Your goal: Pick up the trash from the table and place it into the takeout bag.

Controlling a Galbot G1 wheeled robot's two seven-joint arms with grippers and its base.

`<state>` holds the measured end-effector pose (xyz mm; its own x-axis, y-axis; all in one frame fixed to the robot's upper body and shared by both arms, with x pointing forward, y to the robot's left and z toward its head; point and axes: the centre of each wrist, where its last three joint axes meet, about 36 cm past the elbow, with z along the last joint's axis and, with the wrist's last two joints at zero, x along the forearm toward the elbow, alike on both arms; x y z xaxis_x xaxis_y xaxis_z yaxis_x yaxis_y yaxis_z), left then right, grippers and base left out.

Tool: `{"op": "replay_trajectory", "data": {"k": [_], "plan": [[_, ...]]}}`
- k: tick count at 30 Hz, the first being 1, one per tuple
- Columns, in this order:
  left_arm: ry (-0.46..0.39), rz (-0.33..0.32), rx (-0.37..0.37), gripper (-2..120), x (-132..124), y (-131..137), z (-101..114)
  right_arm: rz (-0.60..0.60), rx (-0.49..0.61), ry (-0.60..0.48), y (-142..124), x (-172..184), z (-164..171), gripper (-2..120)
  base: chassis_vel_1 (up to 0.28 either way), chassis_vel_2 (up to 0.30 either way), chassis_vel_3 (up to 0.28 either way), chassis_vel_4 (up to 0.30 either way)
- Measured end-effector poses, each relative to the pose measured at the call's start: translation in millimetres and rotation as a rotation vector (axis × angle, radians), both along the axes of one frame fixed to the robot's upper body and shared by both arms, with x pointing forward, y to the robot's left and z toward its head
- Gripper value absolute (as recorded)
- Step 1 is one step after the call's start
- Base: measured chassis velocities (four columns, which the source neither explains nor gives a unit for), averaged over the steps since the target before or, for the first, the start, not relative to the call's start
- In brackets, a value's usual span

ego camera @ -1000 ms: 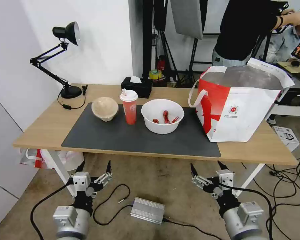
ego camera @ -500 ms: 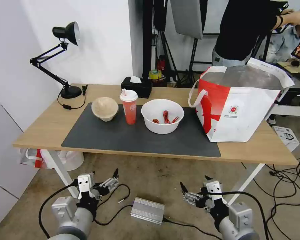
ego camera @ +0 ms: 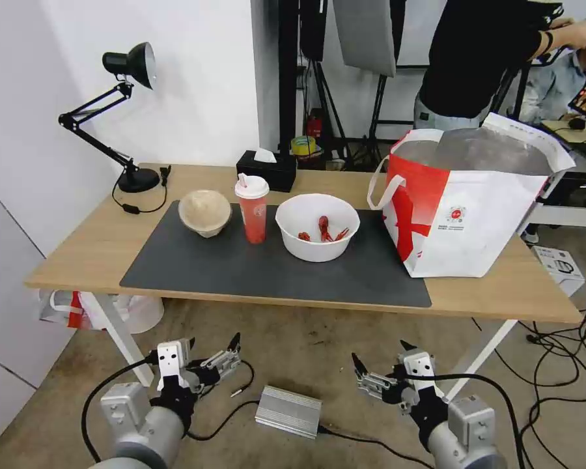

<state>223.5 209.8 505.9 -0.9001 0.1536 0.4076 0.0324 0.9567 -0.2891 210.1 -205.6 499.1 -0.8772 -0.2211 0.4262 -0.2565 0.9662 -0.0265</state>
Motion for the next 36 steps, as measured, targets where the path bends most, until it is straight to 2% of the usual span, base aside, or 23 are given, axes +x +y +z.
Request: {"op": "replay_trajectory", "data": {"k": [17,20,22,24,30,36], "plan": [[-0.006,-0.006,0.007,100,-1.3,0.7,-0.6,0.002,0.006,-0.016,0.0,1.1,0.1,100,0.000,0.000,0.000,0.000],[-0.042,0.009,0.016,100,-1.9,0.1,-1.0,0.004,0.008,-0.020,-0.2,1.4,0.2,100,0.000,0.000,0.000,0.000],[-0.114,0.024,0.039,100,-2.9,0.2,-1.3,0.008,0.018,-0.037,-0.1,1.4,0.3,100,0.000,0.000,0.000,0.000],[-0.143,0.023,0.032,100,-2.3,1.4,-0.9,0.007,0.030,-0.055,0.2,1.8,0.4,100,0.000,0.000,0.000,0.000],[-0.201,0.020,0.026,100,-1.4,2.0,-0.4,0.017,0.057,-0.096,0.8,2.0,0.6,100,0.000,0.000,0.000,0.000],[-0.218,0.023,0.026,100,-0.9,1.5,-0.1,0.020,0.065,-0.107,0.8,2.1,0.6,100,0.000,0.000,0.000,0.000]]}}
